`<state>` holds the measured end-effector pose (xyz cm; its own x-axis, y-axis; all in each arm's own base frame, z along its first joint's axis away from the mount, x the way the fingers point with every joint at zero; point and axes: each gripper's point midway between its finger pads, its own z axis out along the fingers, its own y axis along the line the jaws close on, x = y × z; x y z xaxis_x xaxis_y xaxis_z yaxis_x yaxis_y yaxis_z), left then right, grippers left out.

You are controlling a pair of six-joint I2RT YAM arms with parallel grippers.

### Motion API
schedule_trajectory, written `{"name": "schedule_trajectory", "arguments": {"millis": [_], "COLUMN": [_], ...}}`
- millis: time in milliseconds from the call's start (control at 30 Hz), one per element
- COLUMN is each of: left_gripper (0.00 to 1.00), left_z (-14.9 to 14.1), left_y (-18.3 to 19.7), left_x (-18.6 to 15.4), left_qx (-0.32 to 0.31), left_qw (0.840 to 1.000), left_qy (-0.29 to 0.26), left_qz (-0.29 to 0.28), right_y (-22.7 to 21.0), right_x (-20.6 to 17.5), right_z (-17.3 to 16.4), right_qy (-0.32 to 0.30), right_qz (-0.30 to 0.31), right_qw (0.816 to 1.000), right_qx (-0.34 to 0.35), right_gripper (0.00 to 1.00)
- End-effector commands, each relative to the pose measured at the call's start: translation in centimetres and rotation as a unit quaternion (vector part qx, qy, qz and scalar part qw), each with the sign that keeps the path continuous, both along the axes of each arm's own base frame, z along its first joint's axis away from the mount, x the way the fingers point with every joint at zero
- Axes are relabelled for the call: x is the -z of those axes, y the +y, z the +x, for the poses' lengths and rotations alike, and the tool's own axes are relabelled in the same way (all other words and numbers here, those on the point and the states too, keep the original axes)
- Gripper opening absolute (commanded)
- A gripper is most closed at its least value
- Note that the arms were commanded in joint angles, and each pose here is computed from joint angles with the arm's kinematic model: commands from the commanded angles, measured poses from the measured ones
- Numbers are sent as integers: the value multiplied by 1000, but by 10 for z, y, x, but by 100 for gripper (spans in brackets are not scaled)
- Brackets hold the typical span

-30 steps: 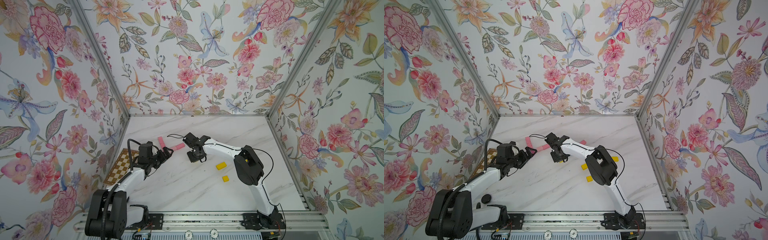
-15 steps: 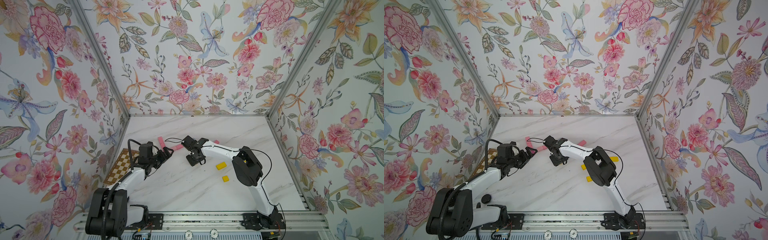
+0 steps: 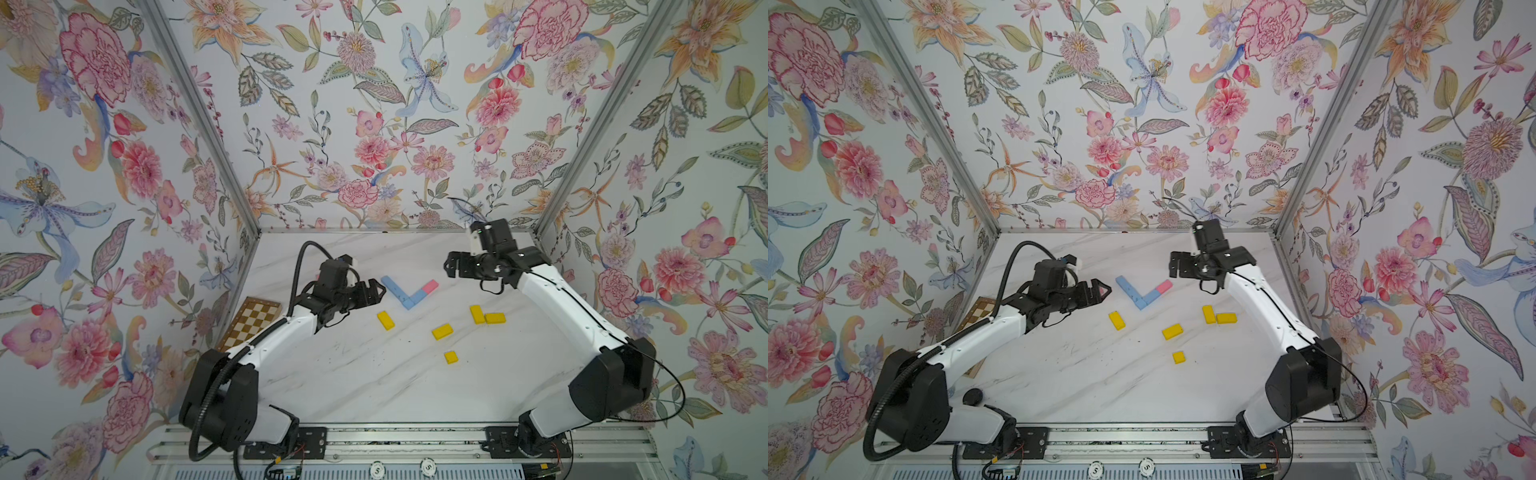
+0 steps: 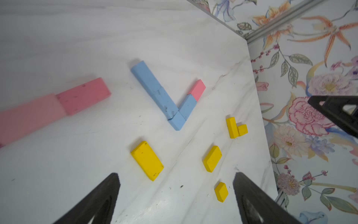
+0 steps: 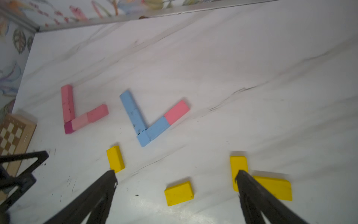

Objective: Assemble the letter v with building blocks
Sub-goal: Place the building block at the center of the board, then pick up the building block from the center of the board.

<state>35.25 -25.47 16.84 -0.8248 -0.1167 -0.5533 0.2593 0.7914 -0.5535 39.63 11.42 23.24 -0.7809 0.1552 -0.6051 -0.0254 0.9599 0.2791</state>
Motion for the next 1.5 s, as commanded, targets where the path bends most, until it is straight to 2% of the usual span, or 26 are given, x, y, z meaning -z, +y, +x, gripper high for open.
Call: {"name": "schedule_trajectory", "arguments": {"millis": [0,100,267,367,467,633,700,733,833,967,1000,1067,1167,1233,1267,1300,1367,1467], "left_gripper": [92,91,88,86,78,76,72,66,41,17,15,12,13,8,12,12,5,5], "left_z": [-17,-26,-49,-49,-47,-50,-50,-50,-48,-55,-56,-56,-60,-62,-62,-61,-58,-66], "left_y": [-39,-90,-146,-160,-169,-172,-171,-172,-175,-180,-178,-169,-159,-141,-129,-113,-81,-67], "left_x": [39,53,83,103,118,139,149,152,151,123,112,88,65,64,65,69,76,89], "left_qx": [121,210,332,348,348,355,355,353,336,289,266,190,77,-2,-42,-85,-168,-225], "left_qw": [980,953,902,883,879,868,865,865,874,911,922,954,989,993,992,988,973,956], "left_qy": [-1,-24,-27,-30,-10,-3,6,10,15,34,36,51,82,100,106,115,125,164], "left_qz": [159,218,275,314,326,347,353,355,350,293,279,225,99,59,51,63,92,95], "right_y": [-39,-71,-93,-93,-90,-89,-88,-87,-85,-86,-86,-83,-69,-54,-45,-38,-21,-2], "right_x": [21,23,31,35,40,43,43,43,44,44,43,42,44,45,46,46,48,50], "right_z": [-14,-19,-27,-28,-28,-29,-28,-28,-27,-25,-25,-23,-18,-14,-11,-9,-6,-2], "right_qy": [47,41,37,35,38,38,38,37,37,34,34,34,42,44,45,44,46,48], "right_qz": [79,116,153,166,175,177,182,185,190,183,181,171,137,114,101,93,81,71], "right_qw": [994,986,978,975,974,973,973,972,972,973,973,976,983,989,991,992,995,996], "right_qx": [67,108,140,141,141,140,139,138,137,140,139,133,110,89,76,67,48,25], "right_gripper": [99,99,99,99,99,99,99,99,99,99,99,99,99,99,99,99,99,99]}}
